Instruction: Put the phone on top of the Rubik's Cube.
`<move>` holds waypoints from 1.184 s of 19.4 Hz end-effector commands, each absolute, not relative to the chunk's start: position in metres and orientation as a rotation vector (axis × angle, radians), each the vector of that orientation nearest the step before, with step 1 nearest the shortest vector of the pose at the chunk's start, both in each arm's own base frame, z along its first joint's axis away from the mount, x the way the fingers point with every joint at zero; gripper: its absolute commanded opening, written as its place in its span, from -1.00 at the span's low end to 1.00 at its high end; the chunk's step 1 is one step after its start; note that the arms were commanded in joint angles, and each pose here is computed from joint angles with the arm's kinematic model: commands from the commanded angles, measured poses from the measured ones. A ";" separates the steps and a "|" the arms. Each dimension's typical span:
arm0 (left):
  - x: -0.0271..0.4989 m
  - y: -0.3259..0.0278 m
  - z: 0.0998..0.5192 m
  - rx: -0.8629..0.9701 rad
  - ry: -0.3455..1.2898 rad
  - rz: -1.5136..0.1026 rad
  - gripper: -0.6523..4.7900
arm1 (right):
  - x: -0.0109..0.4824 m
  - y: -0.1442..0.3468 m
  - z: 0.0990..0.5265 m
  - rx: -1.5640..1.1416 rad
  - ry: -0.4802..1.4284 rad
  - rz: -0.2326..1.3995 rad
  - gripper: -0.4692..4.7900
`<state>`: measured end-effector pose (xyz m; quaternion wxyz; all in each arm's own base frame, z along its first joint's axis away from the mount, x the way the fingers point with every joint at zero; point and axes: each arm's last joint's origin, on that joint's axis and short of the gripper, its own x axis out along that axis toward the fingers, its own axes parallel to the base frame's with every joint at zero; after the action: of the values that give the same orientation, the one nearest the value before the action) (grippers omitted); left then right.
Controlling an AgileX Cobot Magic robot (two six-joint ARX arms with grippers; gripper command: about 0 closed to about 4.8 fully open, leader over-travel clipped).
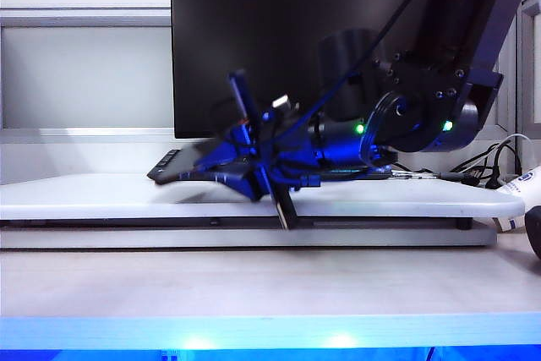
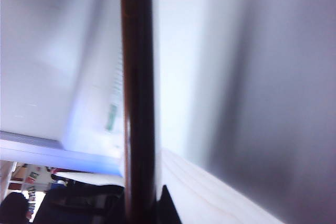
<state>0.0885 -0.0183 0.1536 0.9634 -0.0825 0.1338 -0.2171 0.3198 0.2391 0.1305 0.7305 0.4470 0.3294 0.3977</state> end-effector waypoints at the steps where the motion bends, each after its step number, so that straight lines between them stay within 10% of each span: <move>1: 0.087 -0.019 0.151 -0.179 0.319 -0.452 -0.78 | 0.324 0.235 0.142 0.989 0.647 0.912 -0.85; 23: 0.087 -0.018 0.151 -0.179 0.319 -0.448 -0.78 | 0.378 0.164 0.192 1.020 0.460 0.815 -0.85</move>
<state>0.0885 -0.0183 0.1536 0.9634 -0.0826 0.1343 -0.2170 0.3759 0.1674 0.1822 0.7650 0.4747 0.2378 0.3645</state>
